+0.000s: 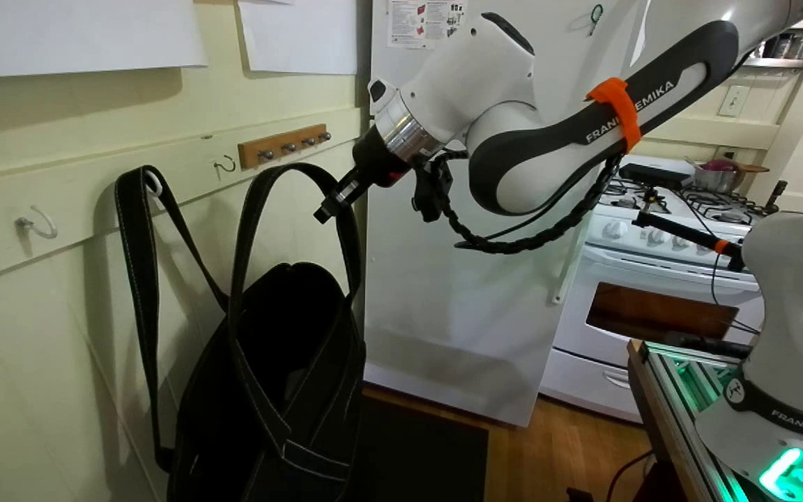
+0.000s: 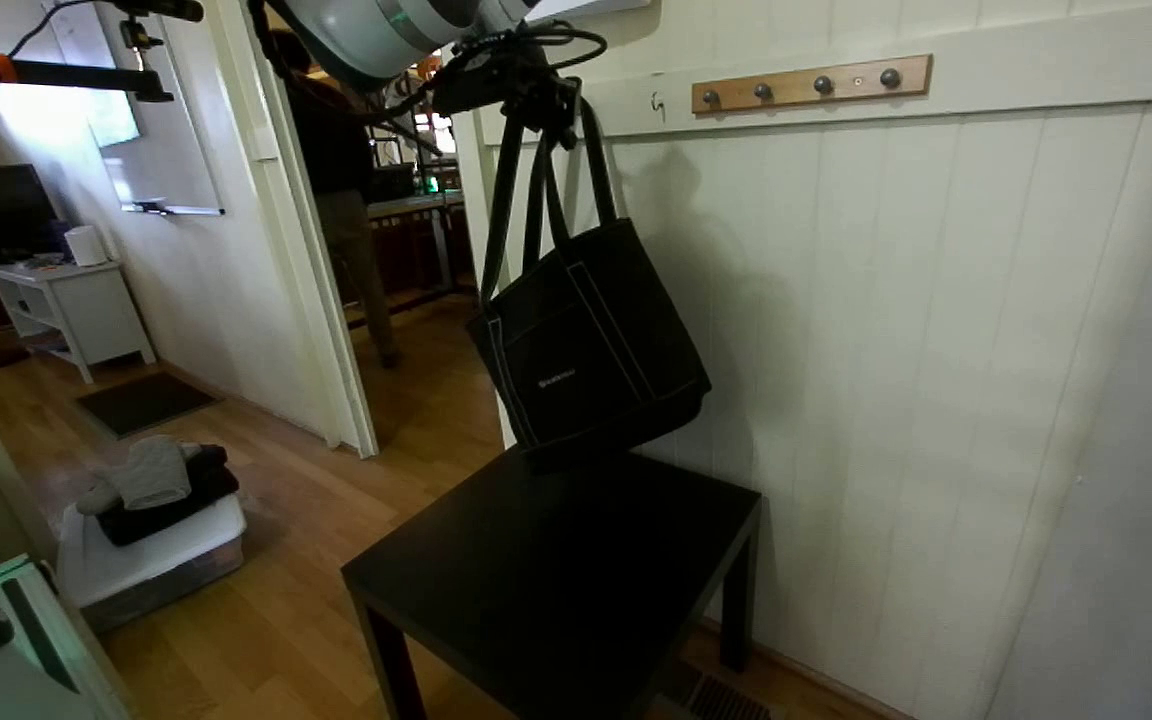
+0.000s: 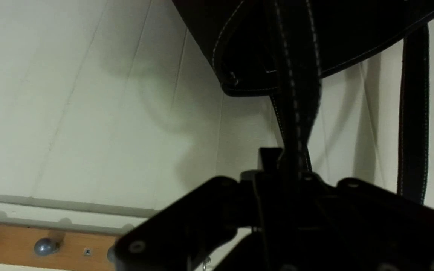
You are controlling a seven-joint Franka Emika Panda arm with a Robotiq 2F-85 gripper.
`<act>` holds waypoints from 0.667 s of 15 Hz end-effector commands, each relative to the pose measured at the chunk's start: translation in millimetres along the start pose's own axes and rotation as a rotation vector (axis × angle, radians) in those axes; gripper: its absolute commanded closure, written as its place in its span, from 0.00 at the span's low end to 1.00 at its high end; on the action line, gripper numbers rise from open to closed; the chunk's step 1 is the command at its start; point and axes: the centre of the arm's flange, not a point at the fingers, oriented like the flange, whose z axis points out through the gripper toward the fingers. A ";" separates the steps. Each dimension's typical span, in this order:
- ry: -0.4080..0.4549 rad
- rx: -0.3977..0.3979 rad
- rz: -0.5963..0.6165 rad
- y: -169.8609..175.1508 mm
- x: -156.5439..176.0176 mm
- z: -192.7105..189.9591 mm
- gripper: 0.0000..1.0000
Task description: Place the black bag on the table.
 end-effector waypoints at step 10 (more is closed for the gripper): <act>-0.016 0.052 0.049 15.1 -5.8 16.5 0.26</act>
